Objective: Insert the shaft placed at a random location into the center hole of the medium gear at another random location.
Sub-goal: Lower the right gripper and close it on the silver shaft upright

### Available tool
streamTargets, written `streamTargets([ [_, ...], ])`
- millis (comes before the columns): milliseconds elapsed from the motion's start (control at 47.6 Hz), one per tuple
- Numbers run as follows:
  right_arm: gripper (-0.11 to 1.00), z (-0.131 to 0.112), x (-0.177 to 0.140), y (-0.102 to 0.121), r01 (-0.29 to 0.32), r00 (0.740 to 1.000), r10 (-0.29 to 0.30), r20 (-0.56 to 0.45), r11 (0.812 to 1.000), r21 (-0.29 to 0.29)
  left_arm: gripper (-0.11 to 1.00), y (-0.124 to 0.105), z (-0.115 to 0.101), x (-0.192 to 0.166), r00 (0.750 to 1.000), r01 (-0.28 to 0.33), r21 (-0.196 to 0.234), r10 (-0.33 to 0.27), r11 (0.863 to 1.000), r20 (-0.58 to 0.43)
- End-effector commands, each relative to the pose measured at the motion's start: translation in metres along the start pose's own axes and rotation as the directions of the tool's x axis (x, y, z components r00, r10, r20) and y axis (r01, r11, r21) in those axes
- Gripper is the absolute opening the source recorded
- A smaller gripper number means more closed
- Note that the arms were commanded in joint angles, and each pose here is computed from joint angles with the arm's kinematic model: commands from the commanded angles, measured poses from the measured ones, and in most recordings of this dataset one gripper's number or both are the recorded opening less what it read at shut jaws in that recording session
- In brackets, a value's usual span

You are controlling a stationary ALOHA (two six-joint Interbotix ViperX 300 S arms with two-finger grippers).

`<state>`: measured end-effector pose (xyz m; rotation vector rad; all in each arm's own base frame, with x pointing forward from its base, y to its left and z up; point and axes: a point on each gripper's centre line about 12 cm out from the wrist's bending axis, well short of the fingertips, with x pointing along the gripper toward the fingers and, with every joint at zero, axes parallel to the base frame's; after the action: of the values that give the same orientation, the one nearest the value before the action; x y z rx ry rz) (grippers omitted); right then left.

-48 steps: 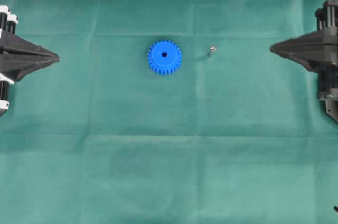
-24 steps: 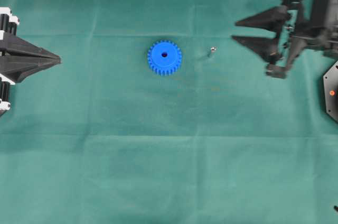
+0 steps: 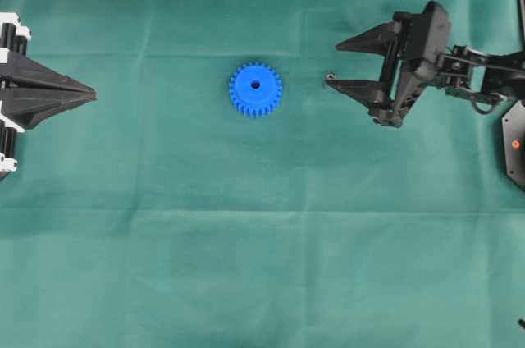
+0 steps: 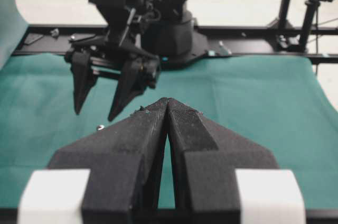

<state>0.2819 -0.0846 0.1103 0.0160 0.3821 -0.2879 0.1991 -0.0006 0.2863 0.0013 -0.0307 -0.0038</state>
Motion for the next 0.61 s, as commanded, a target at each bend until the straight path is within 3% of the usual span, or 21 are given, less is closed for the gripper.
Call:
streamTargets([
  [0, 0.78, 0.002, 0.008, -0.002, 0.012, 1.000, -0.012, 0.021, 1.000, -0.004, 0.00, 0.000, 0.006, 0.003, 1.000, 0.001, 0.001, -0.001, 1.000, 0.012],
  [588, 0.74, -0.007, 0.013, -0.001, 0.009, 1.000, -0.009, -0.013, 1.000, -0.001, 0.00, 0.000, 0.003, 0.003, 1.000, 0.001, 0.001, -0.001, 1.000, -0.012],
])
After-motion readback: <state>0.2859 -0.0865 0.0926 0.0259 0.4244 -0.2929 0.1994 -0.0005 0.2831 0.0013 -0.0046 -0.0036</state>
